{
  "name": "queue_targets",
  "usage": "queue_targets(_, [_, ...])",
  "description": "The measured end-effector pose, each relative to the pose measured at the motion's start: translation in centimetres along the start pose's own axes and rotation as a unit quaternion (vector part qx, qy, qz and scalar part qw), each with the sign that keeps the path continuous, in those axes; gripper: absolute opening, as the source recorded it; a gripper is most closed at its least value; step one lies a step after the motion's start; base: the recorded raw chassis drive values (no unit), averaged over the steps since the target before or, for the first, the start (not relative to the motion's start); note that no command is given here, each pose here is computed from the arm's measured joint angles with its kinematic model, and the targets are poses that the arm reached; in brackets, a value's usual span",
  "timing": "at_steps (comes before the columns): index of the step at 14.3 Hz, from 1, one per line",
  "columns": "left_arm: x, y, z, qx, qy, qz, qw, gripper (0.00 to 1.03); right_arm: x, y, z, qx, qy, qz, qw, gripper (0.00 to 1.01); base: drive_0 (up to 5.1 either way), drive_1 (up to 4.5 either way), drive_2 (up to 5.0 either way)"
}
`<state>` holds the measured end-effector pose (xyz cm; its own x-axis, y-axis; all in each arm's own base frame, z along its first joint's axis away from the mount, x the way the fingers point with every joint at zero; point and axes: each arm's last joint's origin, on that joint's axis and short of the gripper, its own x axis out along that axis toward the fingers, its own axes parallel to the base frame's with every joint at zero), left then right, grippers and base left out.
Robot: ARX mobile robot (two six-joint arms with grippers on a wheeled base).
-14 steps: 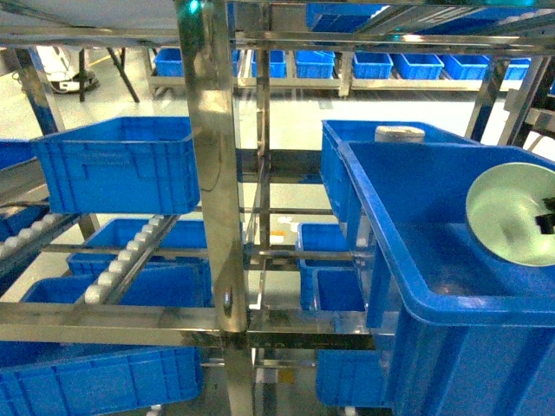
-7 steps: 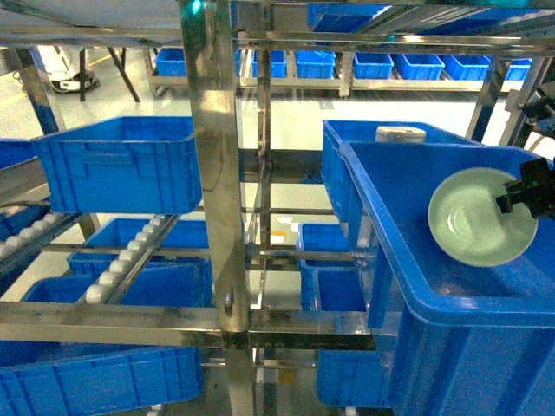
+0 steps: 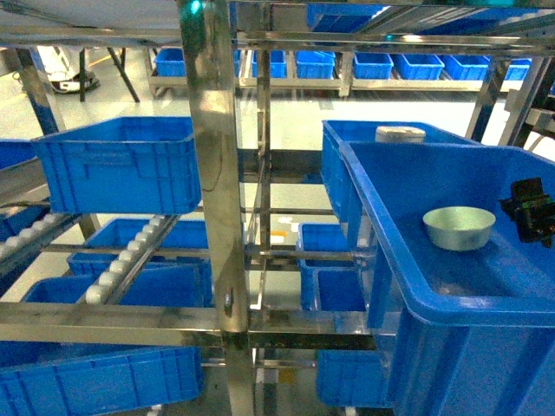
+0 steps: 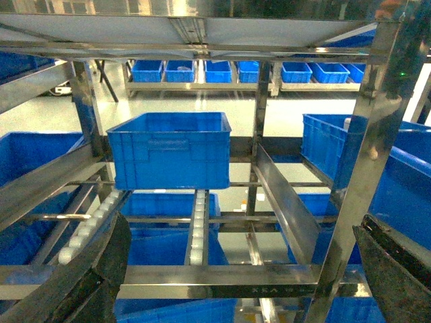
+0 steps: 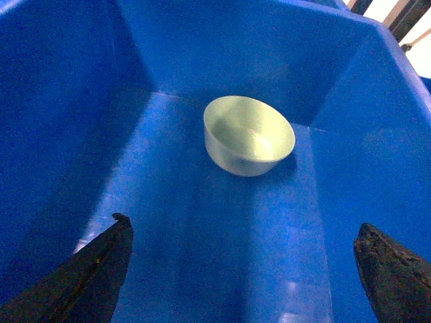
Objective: Place green bowl on second shelf with right arm
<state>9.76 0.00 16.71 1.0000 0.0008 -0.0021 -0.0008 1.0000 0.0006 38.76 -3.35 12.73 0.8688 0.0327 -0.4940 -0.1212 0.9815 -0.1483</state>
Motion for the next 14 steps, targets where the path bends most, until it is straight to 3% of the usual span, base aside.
queue_targets(1, [0.0, 0.0, 0.0, 0.0, 0.0, 0.0, 1.0, 0.98, -1.4, 0.0, -0.1, 0.013, -0.014, -0.006, 0.9998, 0.98, 0.0, 0.0, 0.0])
queue_targets(3, [0.0, 0.0, 0.0, 0.0, 0.0, 0.0, 1.0, 0.98, -4.8, 0.3, -0.5, 0.012, -0.043, -0.012, 0.9989, 0.98, 0.0, 0.0, 0.0])
queue_targets(5, [0.0, 0.0, 0.0, 0.0, 0.0, 0.0, 1.0, 0.98, -9.0, 0.3, -0.7, 0.024, -0.056, -0.008, 0.9981, 0.98, 0.0, 0.0, 0.0])
queue_targets(8, [0.0, 0.0, 0.0, 0.0, 0.0, 0.0, 1.0, 0.98, -16.8, 0.5, -0.2, 0.054, -0.098, -0.002, 0.9938, 0.98, 0.0, 0.0, 0.0])
queue_targets(10, [0.0, 0.0, 0.0, 0.0, 0.0, 0.0, 1.0, 0.98, -21.2, 2.2, 0.3, 0.056, -0.128, 0.016, 0.99, 0.98, 0.0, 0.0, 0.0])
queue_targets(11, [0.0, 0.0, 0.0, 0.0, 0.0, 0.0, 1.0, 0.98, -22.7, 3.1, 0.0, 0.049, -0.133, 0.031, 0.9894, 0.98, 0.0, 0.0, 0.0])
queue_targets(12, [0.0, 0.0, 0.0, 0.0, 0.0, 0.0, 1.0, 0.98, -23.7, 3.1, 0.1, 0.044, -0.152, 0.027, 0.9871, 0.98, 0.0, 0.0, 0.0])
queue_targets(14, [0.0, 0.0, 0.0, 0.0, 0.0, 0.0, 1.0, 0.98, -24.0, 2.4, 0.3, 0.051, -0.154, 0.011, 0.9867, 0.98, 0.0, 0.0, 0.0])
